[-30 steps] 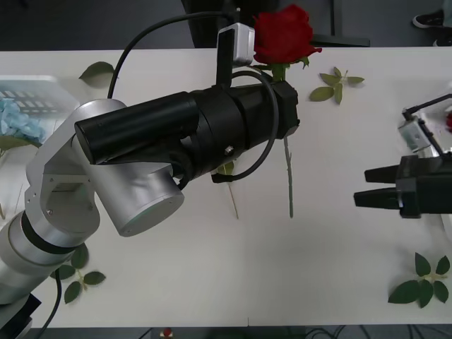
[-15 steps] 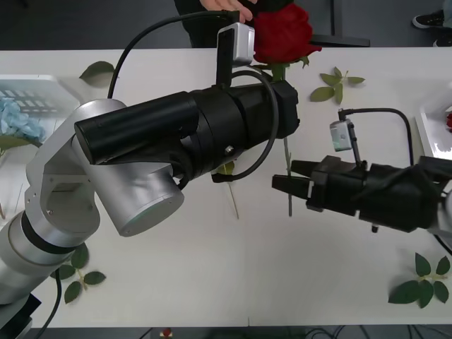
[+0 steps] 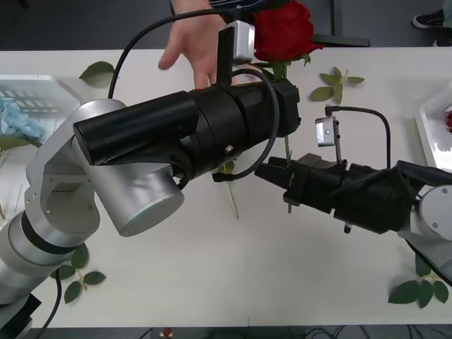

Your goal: Place the red flowers into the right box and the blue flowers into the left box. If a person shows an open palm, hand one flower to the person first, then continue sorting.

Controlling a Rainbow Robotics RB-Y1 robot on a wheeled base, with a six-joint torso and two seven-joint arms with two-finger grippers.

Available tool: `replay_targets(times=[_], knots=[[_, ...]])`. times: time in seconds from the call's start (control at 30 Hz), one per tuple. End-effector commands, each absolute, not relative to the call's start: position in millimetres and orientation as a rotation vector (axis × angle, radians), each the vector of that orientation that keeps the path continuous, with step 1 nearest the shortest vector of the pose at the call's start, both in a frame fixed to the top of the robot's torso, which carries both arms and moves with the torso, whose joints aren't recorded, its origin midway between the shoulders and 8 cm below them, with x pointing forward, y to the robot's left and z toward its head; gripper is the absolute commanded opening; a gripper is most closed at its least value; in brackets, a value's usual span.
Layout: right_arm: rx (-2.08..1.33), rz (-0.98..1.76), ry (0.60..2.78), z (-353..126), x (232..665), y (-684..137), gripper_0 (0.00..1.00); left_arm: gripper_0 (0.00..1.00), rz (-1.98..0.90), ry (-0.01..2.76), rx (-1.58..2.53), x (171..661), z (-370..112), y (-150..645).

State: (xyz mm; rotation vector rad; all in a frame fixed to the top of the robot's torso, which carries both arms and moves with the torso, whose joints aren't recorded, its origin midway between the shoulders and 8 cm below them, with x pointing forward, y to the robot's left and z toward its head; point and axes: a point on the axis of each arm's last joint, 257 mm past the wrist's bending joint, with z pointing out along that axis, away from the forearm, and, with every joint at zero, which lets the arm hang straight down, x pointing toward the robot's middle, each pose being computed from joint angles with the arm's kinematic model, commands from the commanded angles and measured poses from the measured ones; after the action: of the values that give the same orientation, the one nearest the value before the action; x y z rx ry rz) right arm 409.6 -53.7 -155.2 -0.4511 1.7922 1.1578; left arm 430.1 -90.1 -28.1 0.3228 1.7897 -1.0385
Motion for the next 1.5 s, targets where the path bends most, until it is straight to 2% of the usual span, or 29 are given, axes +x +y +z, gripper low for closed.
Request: replay_targets(times=[0.03, 0.53, 0.8, 0.83, 0.87, 0.9, 0.93, 0.97, 1.0, 1.1, 1.3, 1.5], knots=[[-0.453, 1.185, 1.779, -141.3, 403.9, -50.2, 0.00, 0.00, -1.057, 1.732, 0.342, 425.7, -4.4, -94.1], [-0.401, 1.221, 1.772, -132.7, 407.2, -55.7, 0.00, 0.00, -1.060, 1.725, 0.345, 425.4, -2.9, -94.0], [-0.397, 1.253, 1.774, -109.5, 409.6, -81.1, 0.00, 0.00, -1.056, 1.725, 0.346, 425.9, -3.7, -93.0], [-0.396, 1.261, 1.776, -104.5, 409.6, -87.1, 0.00, 0.04, -1.056, 1.721, 0.349, 425.7, -3.0, -93.2], [-0.390, 1.267, 1.774, -99.4, 409.9, -93.5, 0.00, 0.20, -1.061, 1.718, 0.349, 425.3, -1.8, -93.8], [-0.391, 1.268, 1.772, -96.4, 410.1, -96.3, 0.00, 0.27, -1.062, 1.718, 0.348, 425.2, -2.0, -93.7], [-0.395, 1.273, 1.769, -91.9, 409.0, -100.2, 0.00, 0.43, -1.060, 1.719, 0.348, 425.5, -2.3, -93.3], [-0.391, 1.276, 1.769, -89.2, 409.3, -104.6, 0.00, 0.52, -1.060, 1.719, 0.348, 425.5, -2.3, -93.3], [-0.392, 1.278, 1.768, -87.8, 409.1, -105.2, 0.00, 0.56, -1.060, 1.719, 0.348, 425.5, -2.3, -93.3], [-0.379, 1.275, 1.760, -82.5, 412.1, -109.6, 0.00, 0.77, -1.060, 1.719, 0.348, 425.5, -2.3, -93.3], [-0.354, 1.218, 1.723, -63.7, 427.6, -131.9, 0.00, 0.97, -1.060, 1.719, 0.348, 425.5, -2.3, -93.3], [-0.384, 1.108, 1.662, -20.3, 441.0, -171.9, 0.00, 1.00, -1.060, 1.719, 0.348, 425.5, -2.3, -93.3]])
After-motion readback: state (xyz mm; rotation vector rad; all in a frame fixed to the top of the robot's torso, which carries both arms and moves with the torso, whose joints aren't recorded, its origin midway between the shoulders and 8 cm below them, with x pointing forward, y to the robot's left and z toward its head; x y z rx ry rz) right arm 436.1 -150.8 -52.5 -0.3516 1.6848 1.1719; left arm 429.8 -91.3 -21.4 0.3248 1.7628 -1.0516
